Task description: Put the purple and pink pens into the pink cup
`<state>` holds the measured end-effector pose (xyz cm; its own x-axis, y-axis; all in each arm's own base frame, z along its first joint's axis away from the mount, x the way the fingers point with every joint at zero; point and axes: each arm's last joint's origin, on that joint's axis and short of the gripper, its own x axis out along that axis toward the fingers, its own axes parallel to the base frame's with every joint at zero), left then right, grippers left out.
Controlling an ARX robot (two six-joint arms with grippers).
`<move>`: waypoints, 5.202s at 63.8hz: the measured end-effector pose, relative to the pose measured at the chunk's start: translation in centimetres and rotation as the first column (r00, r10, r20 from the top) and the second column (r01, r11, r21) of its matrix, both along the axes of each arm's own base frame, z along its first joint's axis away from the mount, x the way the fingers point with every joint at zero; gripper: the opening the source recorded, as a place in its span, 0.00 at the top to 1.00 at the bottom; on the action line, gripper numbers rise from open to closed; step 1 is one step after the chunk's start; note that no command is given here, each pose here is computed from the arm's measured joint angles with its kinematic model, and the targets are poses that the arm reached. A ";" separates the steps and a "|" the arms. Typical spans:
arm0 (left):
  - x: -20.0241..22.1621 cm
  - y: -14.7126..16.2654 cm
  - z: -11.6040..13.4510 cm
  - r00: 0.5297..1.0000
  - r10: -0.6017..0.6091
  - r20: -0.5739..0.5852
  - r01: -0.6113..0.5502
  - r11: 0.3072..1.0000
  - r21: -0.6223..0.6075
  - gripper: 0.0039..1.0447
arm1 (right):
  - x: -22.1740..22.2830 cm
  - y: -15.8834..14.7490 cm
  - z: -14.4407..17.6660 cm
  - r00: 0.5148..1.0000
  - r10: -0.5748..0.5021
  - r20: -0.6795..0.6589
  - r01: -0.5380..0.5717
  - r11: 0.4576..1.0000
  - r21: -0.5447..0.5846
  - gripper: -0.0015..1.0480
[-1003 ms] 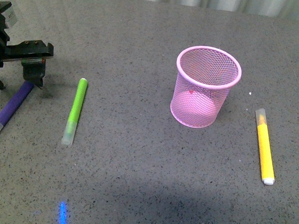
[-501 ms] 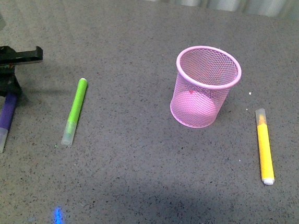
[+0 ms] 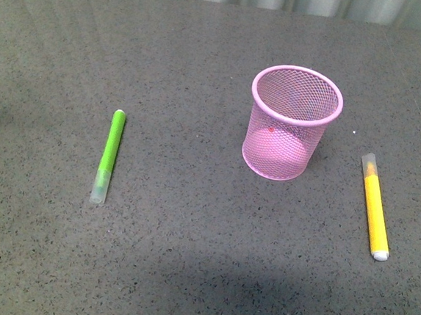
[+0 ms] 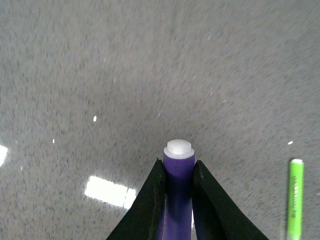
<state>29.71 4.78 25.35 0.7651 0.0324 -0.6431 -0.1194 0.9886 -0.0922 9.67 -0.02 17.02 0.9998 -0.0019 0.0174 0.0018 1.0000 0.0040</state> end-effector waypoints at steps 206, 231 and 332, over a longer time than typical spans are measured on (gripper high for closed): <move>-10.3 -4.8 -6.7 0.769 -0.106 0.630 0.031 0.991 0.129 0.99 | 0.0 0.0 0.0 1.000 0.000 0.001 0.000 1.000 0.000 0.07; -13.8 -4.8 -7.8 0.771 -0.112 0.627 0.033 0.990 0.136 0.98 | 0.0 0.0 0.0 1.000 0.000 0.000 0.000 1.000 0.000 0.07; -19.4 -4.8 -8.9 0.778 -0.112 0.619 0.034 0.990 0.136 0.98 | 0.0 0.0 0.0 1.000 -0.001 0.000 0.001 1.000 0.000 0.07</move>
<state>10.28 0.00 16.47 0.9998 0.0008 -0.0200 -0.0010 0.9999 -0.0109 9.67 -0.02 17.02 0.9998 -0.0027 0.0177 0.0026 1.0000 0.0040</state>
